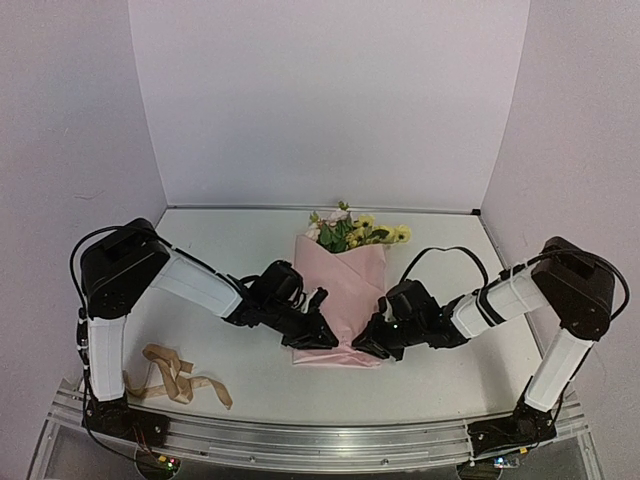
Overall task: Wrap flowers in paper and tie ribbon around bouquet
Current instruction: Press the fold line on the folded wrapping paper.
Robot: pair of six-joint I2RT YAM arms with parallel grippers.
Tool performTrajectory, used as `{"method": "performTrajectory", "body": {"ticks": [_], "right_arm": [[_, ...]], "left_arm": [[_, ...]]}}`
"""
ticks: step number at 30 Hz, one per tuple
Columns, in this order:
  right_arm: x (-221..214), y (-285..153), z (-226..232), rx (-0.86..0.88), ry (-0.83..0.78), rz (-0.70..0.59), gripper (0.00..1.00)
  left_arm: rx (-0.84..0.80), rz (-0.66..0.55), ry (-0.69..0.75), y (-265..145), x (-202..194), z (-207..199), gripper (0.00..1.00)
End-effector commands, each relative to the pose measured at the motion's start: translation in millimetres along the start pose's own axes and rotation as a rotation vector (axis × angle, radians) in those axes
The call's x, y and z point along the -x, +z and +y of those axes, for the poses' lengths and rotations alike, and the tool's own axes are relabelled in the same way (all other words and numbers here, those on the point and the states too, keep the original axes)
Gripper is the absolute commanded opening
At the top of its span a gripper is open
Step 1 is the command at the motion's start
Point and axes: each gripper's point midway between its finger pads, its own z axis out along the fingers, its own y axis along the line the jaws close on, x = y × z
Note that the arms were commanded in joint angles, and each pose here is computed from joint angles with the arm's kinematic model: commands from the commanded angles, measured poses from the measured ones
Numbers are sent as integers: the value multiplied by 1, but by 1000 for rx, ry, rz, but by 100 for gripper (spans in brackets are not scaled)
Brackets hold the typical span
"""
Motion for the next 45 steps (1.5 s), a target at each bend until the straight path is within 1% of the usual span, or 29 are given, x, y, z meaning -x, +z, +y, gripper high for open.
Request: {"method": "performTrajectory", "body": {"ticks": [1,3,7,11,14,19,21,32,39,45], "right_arm": [[-5,6,-40,-113,40,-16,14],[-5,5,-42,-118,40,-17,14],[-6,5,-44,-123,38,-16,14],[-7,5,-47,-132,36,-16,14],[-8,5,-48,-137,30,-11,14],[-8,4,-48,-153,12,-5,14],[-7,4,-47,-158,4,-4,14],[-11,7,-49,-175,-10,18,14],[-12,7,-49,-179,-14,19,13],[-12,7,-49,-180,-16,20,13]], "left_arm": [[-110,-31,48,-26,0,-26,20],[-101,-24,25,-29,-6,-16,20],[-95,-37,-71,-37,-10,14,19],[-35,-14,-139,-32,-19,43,18],[-48,-37,-189,-37,-16,51,18],[-89,-114,-162,-52,14,35,21],[-91,-134,-163,-55,26,35,22],[-56,-212,-235,-61,88,69,22],[-47,-278,-292,-73,124,93,22],[-42,-314,-300,-79,161,103,22]]}}
